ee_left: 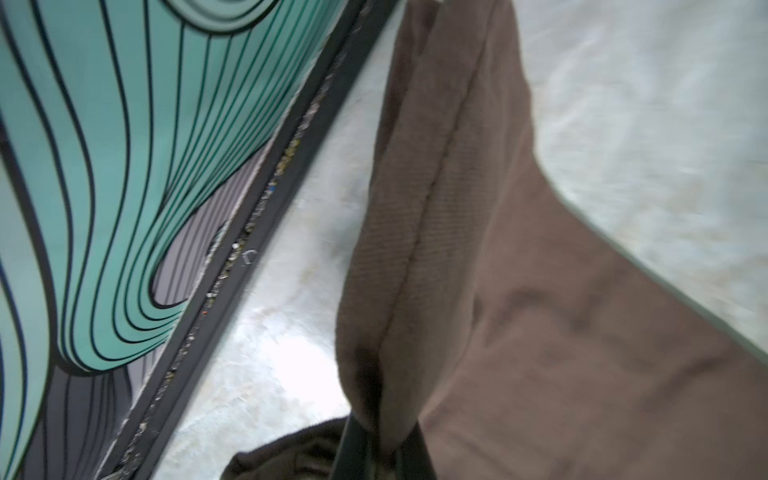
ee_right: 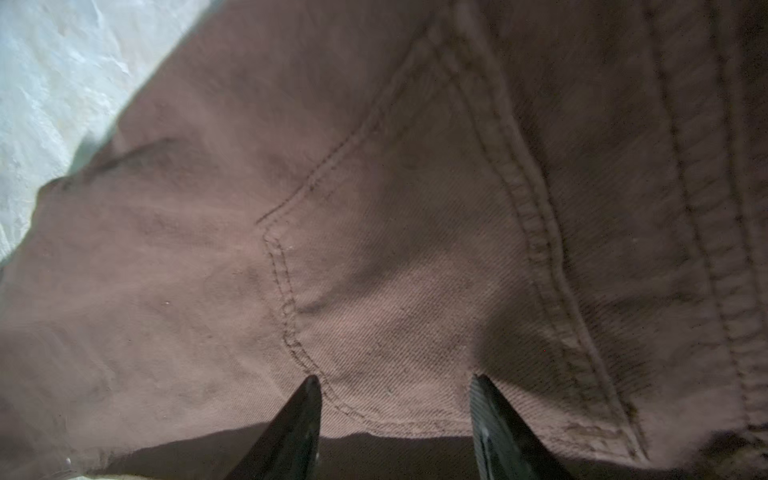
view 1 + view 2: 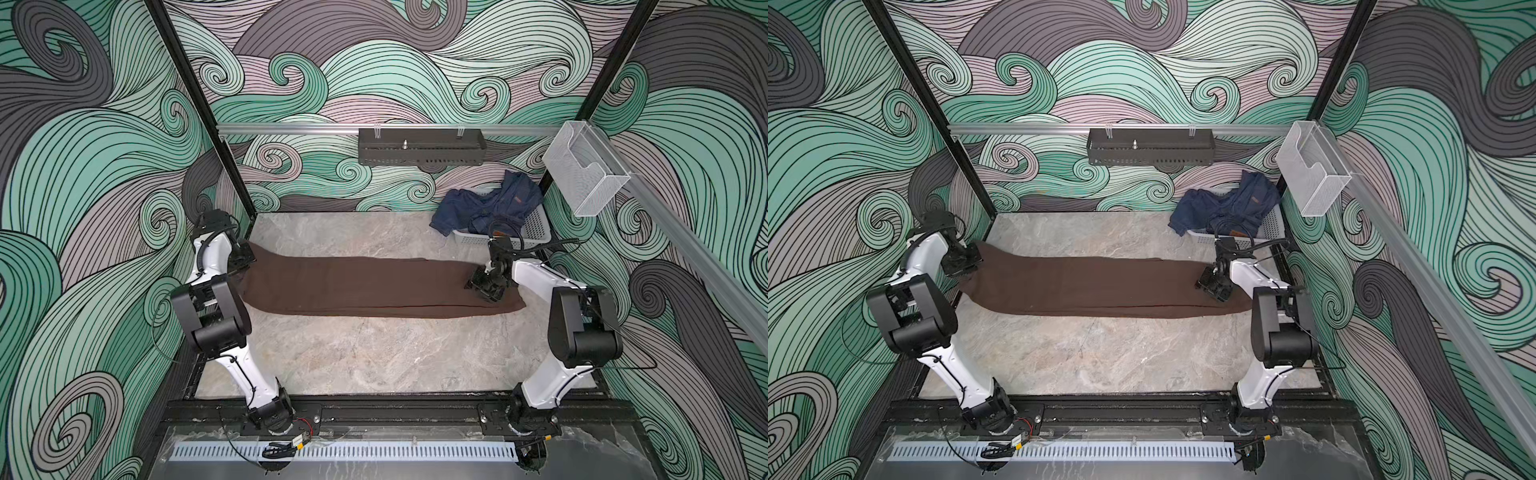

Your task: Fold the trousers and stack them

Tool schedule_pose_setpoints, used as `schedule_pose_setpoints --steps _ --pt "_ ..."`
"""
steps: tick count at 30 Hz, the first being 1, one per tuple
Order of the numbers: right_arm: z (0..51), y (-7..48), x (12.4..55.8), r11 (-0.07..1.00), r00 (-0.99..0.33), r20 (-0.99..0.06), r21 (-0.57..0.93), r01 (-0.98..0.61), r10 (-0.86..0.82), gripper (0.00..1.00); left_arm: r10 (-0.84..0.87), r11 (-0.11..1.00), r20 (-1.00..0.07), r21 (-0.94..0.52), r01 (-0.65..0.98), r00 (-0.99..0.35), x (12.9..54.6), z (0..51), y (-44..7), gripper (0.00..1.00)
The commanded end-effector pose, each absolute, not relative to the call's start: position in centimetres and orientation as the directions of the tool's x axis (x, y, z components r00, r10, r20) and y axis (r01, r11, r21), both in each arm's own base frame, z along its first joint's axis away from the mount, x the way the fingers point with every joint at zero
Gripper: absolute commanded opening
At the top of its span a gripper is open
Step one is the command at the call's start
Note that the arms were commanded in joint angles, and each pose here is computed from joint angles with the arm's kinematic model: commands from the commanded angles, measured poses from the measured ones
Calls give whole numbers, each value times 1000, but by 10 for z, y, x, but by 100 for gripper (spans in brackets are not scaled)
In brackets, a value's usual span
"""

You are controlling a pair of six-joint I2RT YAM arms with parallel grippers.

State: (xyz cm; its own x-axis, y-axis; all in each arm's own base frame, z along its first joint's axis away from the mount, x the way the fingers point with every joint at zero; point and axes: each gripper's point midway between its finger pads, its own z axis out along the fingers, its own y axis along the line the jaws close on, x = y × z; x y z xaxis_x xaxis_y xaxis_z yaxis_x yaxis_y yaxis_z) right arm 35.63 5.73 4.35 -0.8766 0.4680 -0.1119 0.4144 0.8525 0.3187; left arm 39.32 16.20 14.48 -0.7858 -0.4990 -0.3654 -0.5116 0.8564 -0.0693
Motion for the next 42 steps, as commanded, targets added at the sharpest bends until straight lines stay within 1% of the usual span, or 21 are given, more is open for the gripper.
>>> schedule_pose_setpoints --steps 1,4,6,8,10,14,17,21,27,33,42 --pt "40 58 352 850 -879 -102 328 413 466 59 -446 895 -453 -199 -400 -772 407 179 116 0" --pt "40 57 350 848 -876 -102 326 418 471 59 -427 904 -439 -227 -362 -791 402 186 80 0" --pt "41 57 350 846 -874 -105 328 420 475 59 -429 900 -396 -271 -343 -812 397 189 53 0" --pt "42 56 351 842 -871 -105 332 425 481 59 -452 881 -332 -310 -357 -828 389 188 29 0" --pt "42 57 352 837 -867 -104 340 428 486 59 -451 873 -305 -350 -341 -839 387 188 3 0" --pt "43 60 353 827 -864 -102 360 431 494 59 -483 832 -302 -452 -323 -822 388 195 -44 0" --pt "44 61 350 825 -864 -100 367 430 494 59 -494 811 -289 -493 -315 -820 388 192 -76 0" --pt "48 61 348 823 -863 -106 378 424 494 59 -472 813 -268 -501 -297 -840 391 180 -117 0" --pt "53 61 347 821 -861 -115 386 420 495 59 -419 834 -289 -497 -239 -861 403 175 -174 0" --pt "50 56 347 817 -857 -107 380 433 504 59 -415 835 -294 -500 -232 -861 412 165 -209 0" --pt "47 51 347 814 -855 -99 379 441 510 59 -410 838 -279 -490 -239 -868 420 142 -236 0"
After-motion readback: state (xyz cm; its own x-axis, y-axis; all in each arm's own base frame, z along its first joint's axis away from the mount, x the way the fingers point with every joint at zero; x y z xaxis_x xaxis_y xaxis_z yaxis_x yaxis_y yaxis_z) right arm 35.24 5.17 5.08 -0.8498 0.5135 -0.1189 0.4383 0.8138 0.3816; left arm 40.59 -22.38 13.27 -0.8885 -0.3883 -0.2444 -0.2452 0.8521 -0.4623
